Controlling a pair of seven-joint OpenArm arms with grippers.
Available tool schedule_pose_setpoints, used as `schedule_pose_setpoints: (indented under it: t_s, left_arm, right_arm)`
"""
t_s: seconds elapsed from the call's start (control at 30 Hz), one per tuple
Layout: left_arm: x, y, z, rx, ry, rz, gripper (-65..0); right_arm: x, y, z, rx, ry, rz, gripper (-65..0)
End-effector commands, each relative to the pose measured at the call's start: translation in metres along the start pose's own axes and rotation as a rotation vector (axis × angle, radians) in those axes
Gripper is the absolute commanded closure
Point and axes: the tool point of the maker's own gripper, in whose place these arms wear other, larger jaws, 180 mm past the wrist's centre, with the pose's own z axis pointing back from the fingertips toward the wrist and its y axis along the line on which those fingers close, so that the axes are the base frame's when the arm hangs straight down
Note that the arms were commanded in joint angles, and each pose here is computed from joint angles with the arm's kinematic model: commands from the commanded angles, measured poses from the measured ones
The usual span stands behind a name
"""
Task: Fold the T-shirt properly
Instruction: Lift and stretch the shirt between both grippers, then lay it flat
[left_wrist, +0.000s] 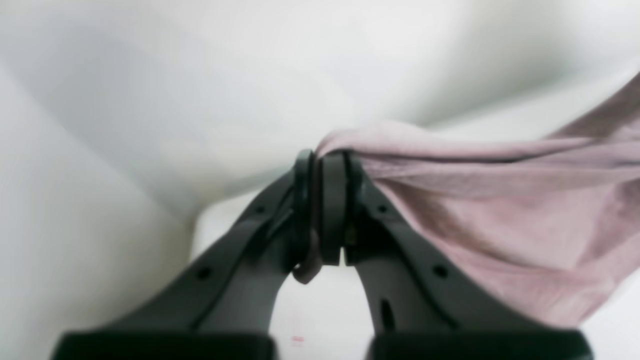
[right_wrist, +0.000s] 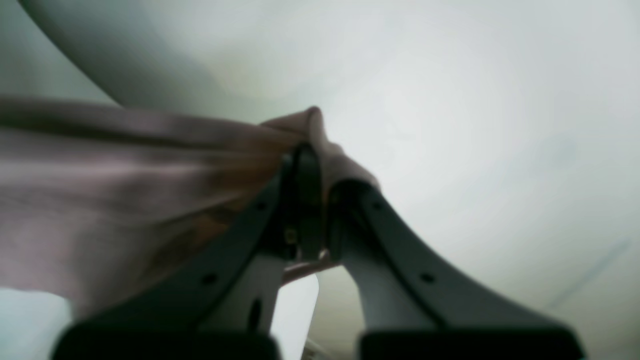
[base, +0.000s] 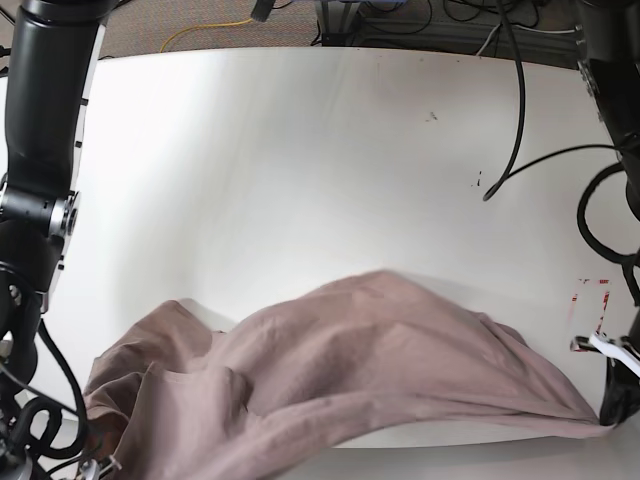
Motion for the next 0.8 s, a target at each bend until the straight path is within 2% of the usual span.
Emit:
schedule_pose_setpoints:
  t_s: [0.0,0.17,0.37,0.53,0.77]
  left_arm:
    - [0.045,0.021,0.006,0.048,-0.098,-0.035,-1.1]
    - [0.088,0.042,0.016,0.089,-0.164,-0.113,-1.4]
    - [0.08,0.051,0.011,0.093,-0.127,-0.1,-1.4]
    - [0.043,0.041,0.006,0.062,-0.042,-0.088,-1.3]
    - [-0.023,0.014,0.008,-0.029,0.108,-0.124,-1.1]
  right_arm:
    - [0.011,-0.034,0.004,-0.06,-0.03,-0.033,0.0]
    - [0.003,-0.046,-0.004,-0.048,-0.016,-0.082,0.0]
    - [-0.021,-0.033,-0.018,0.004,0.044,-0.119,0.0]
    - [-0.064,-0.011,-0.025,0.043,0.108,-0.188,0.0]
    - [-0.12,0.048,-0.036,0.15,0.221,-0.22,0.0]
